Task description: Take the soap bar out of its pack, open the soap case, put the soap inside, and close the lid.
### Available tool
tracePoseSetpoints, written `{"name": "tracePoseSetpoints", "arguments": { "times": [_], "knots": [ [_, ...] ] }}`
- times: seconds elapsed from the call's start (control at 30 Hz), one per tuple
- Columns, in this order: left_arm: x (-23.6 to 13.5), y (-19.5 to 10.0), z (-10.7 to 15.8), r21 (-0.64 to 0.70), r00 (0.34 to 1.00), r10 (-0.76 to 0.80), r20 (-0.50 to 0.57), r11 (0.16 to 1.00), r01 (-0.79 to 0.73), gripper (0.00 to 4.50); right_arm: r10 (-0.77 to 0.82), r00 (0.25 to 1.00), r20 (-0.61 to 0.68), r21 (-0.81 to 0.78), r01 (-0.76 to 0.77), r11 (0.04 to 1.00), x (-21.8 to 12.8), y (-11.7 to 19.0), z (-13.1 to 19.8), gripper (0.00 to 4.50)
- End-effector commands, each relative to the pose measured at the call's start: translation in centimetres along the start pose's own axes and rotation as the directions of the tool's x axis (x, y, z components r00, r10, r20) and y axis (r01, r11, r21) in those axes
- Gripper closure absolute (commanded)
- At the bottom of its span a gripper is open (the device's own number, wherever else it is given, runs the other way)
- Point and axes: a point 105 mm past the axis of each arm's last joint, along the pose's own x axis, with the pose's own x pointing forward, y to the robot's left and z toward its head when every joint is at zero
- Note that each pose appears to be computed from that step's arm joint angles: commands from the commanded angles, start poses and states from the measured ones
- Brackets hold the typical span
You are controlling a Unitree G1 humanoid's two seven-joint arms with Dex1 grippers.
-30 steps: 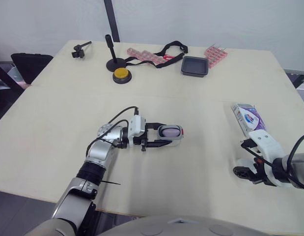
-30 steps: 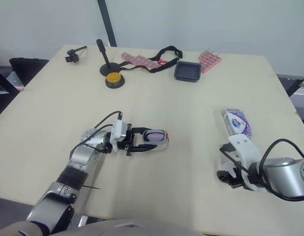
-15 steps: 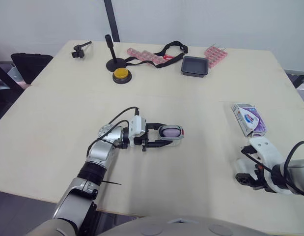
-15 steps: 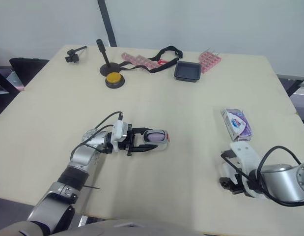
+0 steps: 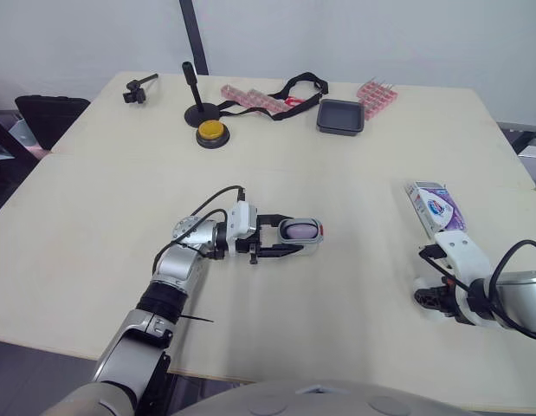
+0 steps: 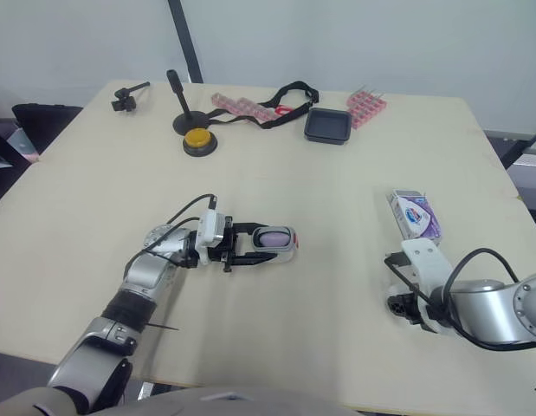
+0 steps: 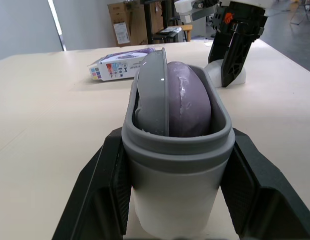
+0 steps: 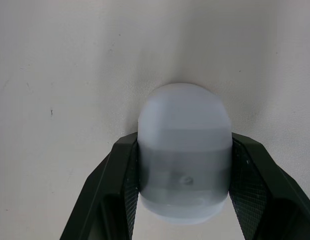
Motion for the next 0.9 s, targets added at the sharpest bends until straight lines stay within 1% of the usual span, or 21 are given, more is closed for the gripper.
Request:
{"name": "tracePoseSetpoints", "arguments": {
  "times": [0.03, 0.07, 0.13, 0.2, 0.27, 0.33, 0.4, 0.53, 0.67, 0.73, 0.9],
  "knots": [
    [-0.1, 0.7, 1.1, 0.055, 1.000, 0.008, 0.018, 0.998, -0.009, 2.60, 0.014, 1.000, 0.027, -0.078, -0.012, 0.997, -0.8, 1.0, 1.1, 2.54],
    [-0.1, 0.7, 1.1, 0.055, 1.000, 0.008, 0.018, 0.998, -0.009, 2.60, -0.001, 0.998, 0.071, -0.176, 0.013, 0.984, -1.4, 1.4, 2.2, 2.54],
    [-0.1, 0.7, 1.1, 0.055, 1.000, 0.008, 0.017, 0.998, -0.009, 2.60, -0.007, 0.989, 0.149, -0.320, 0.055, 0.946, -2.3, 2.0, 4.1, 2.54],
    [-0.1, 0.8, 1.1, 0.053, 1.000, 0.006, 0.018, 0.999, -0.007, 2.60, 0.072, 0.966, 0.249, -0.410, 0.038, 0.911, -3.1, 3.6, 6.6, 2.54],
    [0.1, 0.9, 1.2, 0.048, 1.000, -0.001, 0.022, 0.999, 0.000, 2.60, 0.239, 0.926, 0.294, -0.536, -0.047, 0.843, -4.4, 6.4, 8.6, 2.54],
    [0.4, 1.1, 1.4, 0.044, 1.000, -0.005, 0.030, 0.999, 0.004, 2.60, 0.340, 0.892, 0.299, -0.628, -0.084, 0.774, -5.5, 8.0, 9.8, 2.54],
    [0.7, 1.4, 1.6, 0.037, 0.999, -0.002, 0.041, 0.999, 0.000, 2.60, 0.395, 0.871, 0.292, -0.691, -0.094, 0.717, -6.2, 8.7, 10.7, 2.54],
    [1.7, 1.6, 1.8, 0.040, 0.998, -0.022, 0.054, 0.999, 0.020, 2.60, 0.436, 0.868, 0.237, -0.784, -0.094, 0.614, -6.7, 9.2, 11.4, 2.54],
    [3.0, 1.8, 1.9, 0.045, 0.997, -0.039, 0.061, 0.998, 0.037, 2.60, 0.455, 0.870, 0.190, -0.824, -0.111, 0.555, -7.0, 9.0, 12.1, 2.54],
    [3.6, 1.8, 2.0, 0.049, 0.997, -0.051, 0.066, 0.998, 0.048, 2.60, 0.464, 0.868, 0.177, -0.855, -0.098, 0.510, -7.6, 9.1, 12.6, 2.54],
    [4.8, 1.9, 1.8, 0.065, 0.996, -0.060, 0.062, 0.996, 0.056, 2.60, 0.473, 0.867, 0.154, -0.872, -0.106, 0.478, -8.7, 9.3, 14.5, 2.54]
  ]
}}
